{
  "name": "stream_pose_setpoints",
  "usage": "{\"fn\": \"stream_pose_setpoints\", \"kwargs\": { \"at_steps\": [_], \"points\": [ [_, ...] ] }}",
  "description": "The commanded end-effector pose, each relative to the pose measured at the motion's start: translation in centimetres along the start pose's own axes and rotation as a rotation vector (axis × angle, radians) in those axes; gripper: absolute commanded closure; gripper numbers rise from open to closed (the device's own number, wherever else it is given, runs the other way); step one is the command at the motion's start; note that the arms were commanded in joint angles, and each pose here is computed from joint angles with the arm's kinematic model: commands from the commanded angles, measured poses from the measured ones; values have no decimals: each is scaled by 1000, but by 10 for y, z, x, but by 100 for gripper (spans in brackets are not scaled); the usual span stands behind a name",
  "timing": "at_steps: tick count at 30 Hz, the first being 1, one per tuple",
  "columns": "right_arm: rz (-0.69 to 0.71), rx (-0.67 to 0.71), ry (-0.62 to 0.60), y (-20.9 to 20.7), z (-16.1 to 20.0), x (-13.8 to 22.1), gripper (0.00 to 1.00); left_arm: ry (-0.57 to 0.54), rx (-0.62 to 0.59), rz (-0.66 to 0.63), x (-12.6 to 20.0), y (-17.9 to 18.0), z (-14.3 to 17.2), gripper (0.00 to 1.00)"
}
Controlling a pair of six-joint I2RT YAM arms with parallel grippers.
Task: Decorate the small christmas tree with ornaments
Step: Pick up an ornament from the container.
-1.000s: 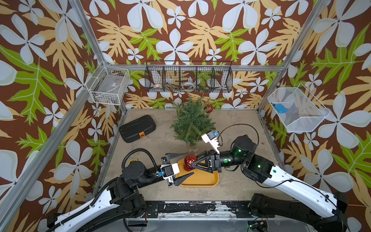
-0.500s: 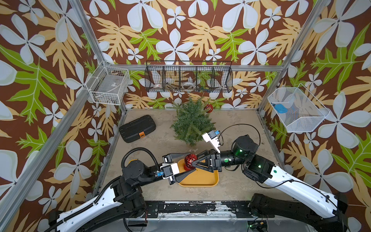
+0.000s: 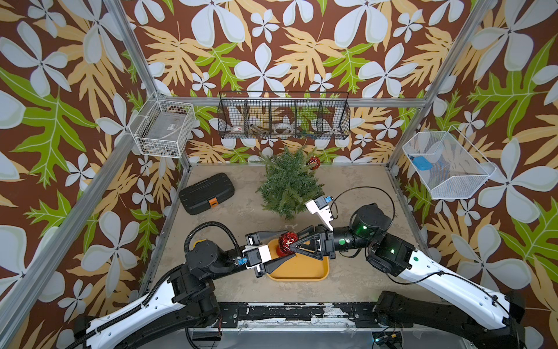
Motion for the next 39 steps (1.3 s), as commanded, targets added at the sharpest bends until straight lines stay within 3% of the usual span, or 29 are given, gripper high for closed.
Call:
{"fn": "stream_pose_setpoints", "kwargs": {
  "at_steps": [1,5,8,10,15,20,24,27,33,39],
  "points": [
    [-25,27,-11,7,-3,1,44,-6,-11,-5,-1,2,-2,44],
    [-13,31,-8,5,-2,1,42,-6,-11,0,-2,2,-3,44],
    [59,56,-16,-1,-3,5,24,-5,-4,-8,-1,3,-4,45],
    [117,86,-40,-4,-7,12,17,-5,13,-25,0,6,-6,45],
    [239,161,-154,-8,-17,35,18,30,136,-90,-2,23,-12,50],
    [383,285,-331,-13,-29,71,27,91,295,-134,-9,39,-19,55],
    [322,458,-447,7,-31,89,29,96,407,-164,-10,49,-32,57],
    [226,615,-510,24,-26,94,32,48,444,-112,-8,45,-48,57],
    [40,788,-569,53,-23,90,35,-19,488,-25,-4,36,-70,57],
    [-48,889,-625,64,-26,81,41,-57,492,27,-2,30,-80,58]
  ]
}}
Point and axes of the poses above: each gripper's point midway between its finger pads, its own x axis back along the fingers, its own y axis along the line the jaws close on, z = x × y, the point moved 1 cm from there along x, back along the fingers, and after that the axes turned 2 degrees about -x, right-handed, at the moved point
